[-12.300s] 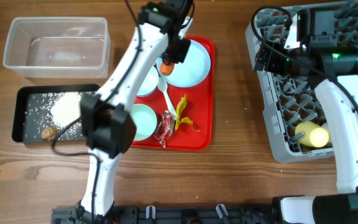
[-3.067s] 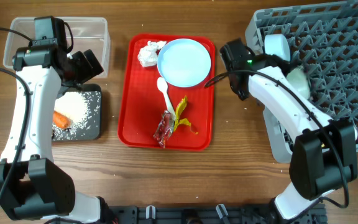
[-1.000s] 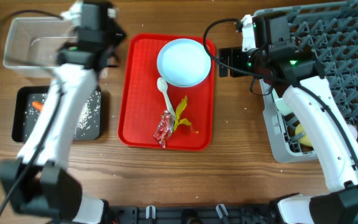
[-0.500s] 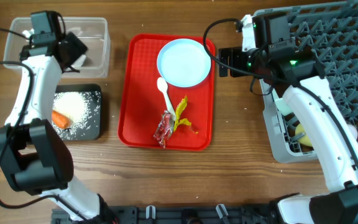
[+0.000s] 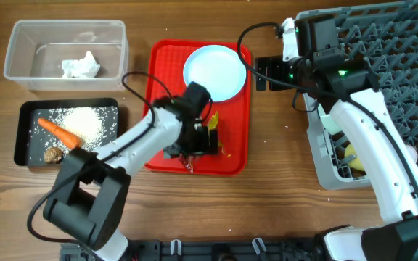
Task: Sort waste into correct bins and load items into the dishwasher rack
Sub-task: 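Grasp the red candy wrapper on the red tray with the left gripper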
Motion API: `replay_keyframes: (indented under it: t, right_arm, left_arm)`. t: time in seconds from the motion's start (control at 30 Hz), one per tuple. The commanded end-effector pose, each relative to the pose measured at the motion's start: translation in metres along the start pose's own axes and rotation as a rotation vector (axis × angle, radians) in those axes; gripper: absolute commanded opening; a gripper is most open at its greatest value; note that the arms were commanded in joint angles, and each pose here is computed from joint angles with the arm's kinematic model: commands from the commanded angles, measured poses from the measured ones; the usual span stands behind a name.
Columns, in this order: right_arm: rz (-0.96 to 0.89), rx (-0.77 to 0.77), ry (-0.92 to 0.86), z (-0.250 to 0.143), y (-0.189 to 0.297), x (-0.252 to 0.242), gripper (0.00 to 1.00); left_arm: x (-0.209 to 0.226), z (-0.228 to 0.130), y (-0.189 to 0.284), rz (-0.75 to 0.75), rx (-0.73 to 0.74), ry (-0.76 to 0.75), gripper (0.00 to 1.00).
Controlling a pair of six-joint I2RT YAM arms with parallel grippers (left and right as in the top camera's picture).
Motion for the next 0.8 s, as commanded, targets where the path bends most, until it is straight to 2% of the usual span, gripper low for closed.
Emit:
replay_keyframes:
  t: [0.0,0.03,0.07,0.2,0.23,0.33,0.43,0.53,0.6,0.7,0.77]
  right_arm:
    - [0.009,0.005,0.000,0.000,-0.002,0.001,1.00]
    - [0.009,0.007,-0.001,0.000,-0.002,0.001,1.00]
    - [0.009,0.010,-0.001,-0.001,-0.002,0.001,0.99]
    - [0.009,0.008,0.000,-0.001,-0.002,0.001,0.99]
    - [0.009,0.008,0.000,-0.001,-0.002,0.001,1.00]
    - [0.009,0.008,0.000,-0.001,-0.002,0.001,0.99]
    - [0.008,0.002,0.001,0.001,-0.002,0.001,0.99]
    - [0.008,0.003,0.000,0.000,-0.002,0.001,0.99]
    - [0.009,0.002,0.000,0.001,-0.002,0.001,0.99]
    - [0.012,0.001,0.000,0.001,-0.002,0.001,0.99]
    - [0.012,-0.002,0.001,0.002,-0.002,0.001,0.99]
  left_arm:
    - [0.008,0.002,-0.016,0.017,-0.063,-0.002,0.96]
    - [0.010,0.004,-0.018,0.026,-0.084,-0.003,0.82]
    - [0.010,0.007,-0.018,0.031,-0.102,-0.004,0.52]
    - [0.008,0.009,-0.018,0.024,-0.110,-0.005,0.08]
    - [0.008,0.009,-0.018,0.024,-0.109,-0.005,0.04]
    - [0.007,0.001,-0.004,0.017,-0.079,0.001,0.04]
    - [-0.003,0.006,0.049,-0.039,-0.163,-0.006,0.04]
    - [0.013,0.038,0.108,-0.106,-0.402,0.076,0.04]
    - [0.045,0.068,0.137,-0.100,-0.545,0.198,0.04]
    - [0.122,0.141,0.178,-0.060,-0.829,0.463,0.04]
    - [0.146,0.167,0.194,-0.086,-0.932,0.530,0.04]
Point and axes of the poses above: each gripper's point midway between its finger pads, its own y axis back along the fingers, its own x axis along the line the jaws close on, z = x × y, the point moved 3 cm from there along y, back along the fingers, and after that the axes turned 12 degrees about y, right-handed, at the moved point
